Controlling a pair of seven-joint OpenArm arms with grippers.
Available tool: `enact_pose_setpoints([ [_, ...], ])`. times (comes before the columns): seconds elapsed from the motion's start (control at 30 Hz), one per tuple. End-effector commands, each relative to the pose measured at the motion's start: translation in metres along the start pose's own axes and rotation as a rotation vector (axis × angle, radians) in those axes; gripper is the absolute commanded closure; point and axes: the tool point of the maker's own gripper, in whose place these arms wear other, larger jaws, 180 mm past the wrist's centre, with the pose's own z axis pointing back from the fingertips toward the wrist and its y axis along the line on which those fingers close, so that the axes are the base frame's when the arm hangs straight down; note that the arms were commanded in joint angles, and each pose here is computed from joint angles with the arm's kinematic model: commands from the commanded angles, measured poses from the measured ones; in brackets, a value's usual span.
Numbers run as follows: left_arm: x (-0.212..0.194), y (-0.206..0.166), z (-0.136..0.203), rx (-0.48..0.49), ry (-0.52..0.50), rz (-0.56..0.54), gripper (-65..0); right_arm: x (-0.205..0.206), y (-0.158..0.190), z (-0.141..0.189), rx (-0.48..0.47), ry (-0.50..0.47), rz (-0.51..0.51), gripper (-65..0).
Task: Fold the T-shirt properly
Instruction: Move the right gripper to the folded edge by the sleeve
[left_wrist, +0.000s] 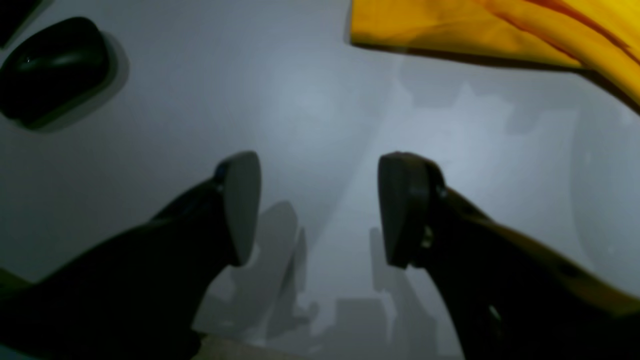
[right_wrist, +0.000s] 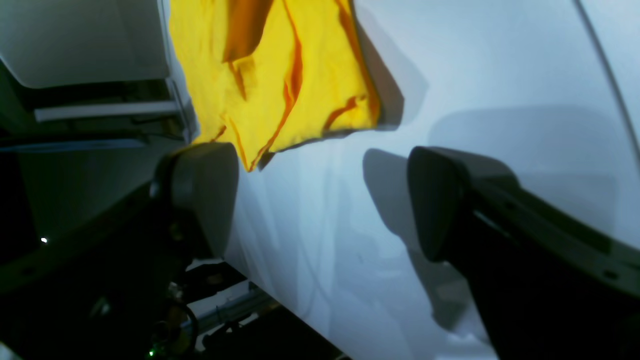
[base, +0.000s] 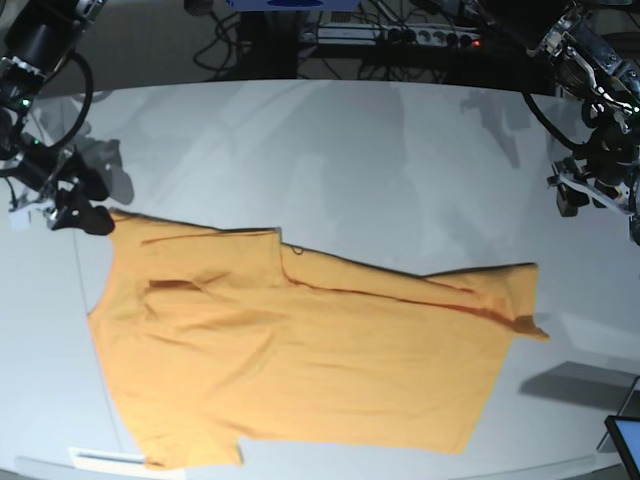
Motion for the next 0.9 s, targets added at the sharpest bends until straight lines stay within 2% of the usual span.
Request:
enact_pose_setpoints([
  [0.0, 0.016, 0.002, 0.004, 0.006, -0.056, -0.015, -36.6, 0.016, 0.015, 0.004, 0.035, -0.030, 0.030, -52.2],
  [0.07, 0.016, 0.002, 0.004, 0.006, -0.056, -0.015, -36.6, 0.017, 0.020, 0.001, 0.043, -0.028, 0.036, -52.2],
  [0.17, 0.017, 0.002, 0.004, 0.006, -0.058, -0.015, -36.6, 0.008, 0.028, -0.015, 0.051, 0.029, 0.064, -52.2],
  [0.43, 0.024, 0.002, 0.004, 0.006, -0.076, -0.013, -36.6, 0.002, 0.005, -0.032, 0.030, 0.048, -0.035, -51.8],
  [0.63, 0.024, 0.000, 0.004, 0.000, -0.076, -0.013, -36.6, 0.007, 0.018, -0.038, 0.056, 0.050, -0.015, -51.8],
  [0.87, 0.025, 0.001, 0.004, 0.004, -0.078, -0.010, -36.6, -0.002, 0.034, -0.056, 0.067, 0.110, 0.036, -51.5],
])
